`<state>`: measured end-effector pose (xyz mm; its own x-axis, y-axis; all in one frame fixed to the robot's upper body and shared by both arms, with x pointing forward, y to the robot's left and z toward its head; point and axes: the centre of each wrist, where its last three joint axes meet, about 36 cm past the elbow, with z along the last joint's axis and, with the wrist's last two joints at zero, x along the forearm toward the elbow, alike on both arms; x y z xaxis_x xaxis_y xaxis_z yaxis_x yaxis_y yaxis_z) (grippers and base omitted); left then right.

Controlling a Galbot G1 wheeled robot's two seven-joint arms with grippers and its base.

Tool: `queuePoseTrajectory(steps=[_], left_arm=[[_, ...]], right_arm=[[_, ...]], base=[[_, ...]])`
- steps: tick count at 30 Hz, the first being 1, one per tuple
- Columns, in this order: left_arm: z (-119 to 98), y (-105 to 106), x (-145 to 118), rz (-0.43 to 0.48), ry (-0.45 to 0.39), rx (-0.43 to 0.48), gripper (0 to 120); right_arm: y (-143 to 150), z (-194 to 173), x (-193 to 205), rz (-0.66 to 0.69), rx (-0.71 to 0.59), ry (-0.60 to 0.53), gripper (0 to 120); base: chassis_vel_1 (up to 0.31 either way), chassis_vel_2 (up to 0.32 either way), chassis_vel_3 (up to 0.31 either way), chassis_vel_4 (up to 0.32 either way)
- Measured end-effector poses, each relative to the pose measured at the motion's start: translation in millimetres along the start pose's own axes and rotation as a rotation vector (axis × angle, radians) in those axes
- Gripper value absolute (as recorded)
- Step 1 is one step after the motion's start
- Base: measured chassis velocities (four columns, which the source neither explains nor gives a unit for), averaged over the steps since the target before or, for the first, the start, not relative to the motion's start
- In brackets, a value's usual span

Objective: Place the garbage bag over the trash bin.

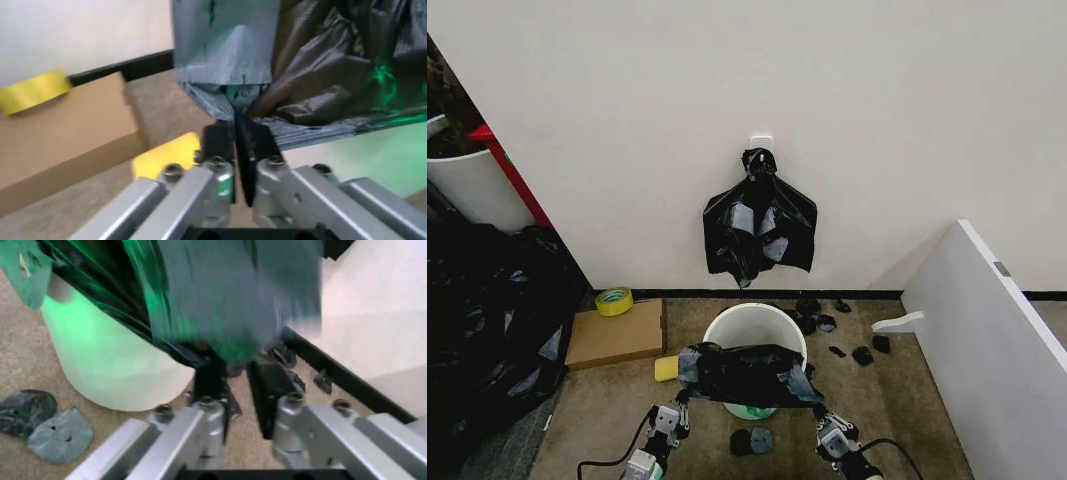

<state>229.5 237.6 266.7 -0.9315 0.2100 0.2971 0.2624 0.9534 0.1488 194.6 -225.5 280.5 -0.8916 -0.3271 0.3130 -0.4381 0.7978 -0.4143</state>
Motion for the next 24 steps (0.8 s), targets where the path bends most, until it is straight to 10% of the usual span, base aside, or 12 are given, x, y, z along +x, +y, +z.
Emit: queuePoseTrajectory(steps=[11, 24], left_arm=[[-37.0, 4.3, 26.5, -0.072, 0.043, -0.047, 41], [-50.1, 22.2, 62.4, -0.091, 0.025, -0.226, 91]], right_arm=[[-11.1, -8.9, 21.0, -0.053, -0.025, -0.042, 48], [-57.4, 34.7, 27.7, -0.251, 0.196, -0.363, 96]], base=[[0.000, 0.000, 0.000, 0.000], [0.000, 0.000, 0.000, 0.000]])
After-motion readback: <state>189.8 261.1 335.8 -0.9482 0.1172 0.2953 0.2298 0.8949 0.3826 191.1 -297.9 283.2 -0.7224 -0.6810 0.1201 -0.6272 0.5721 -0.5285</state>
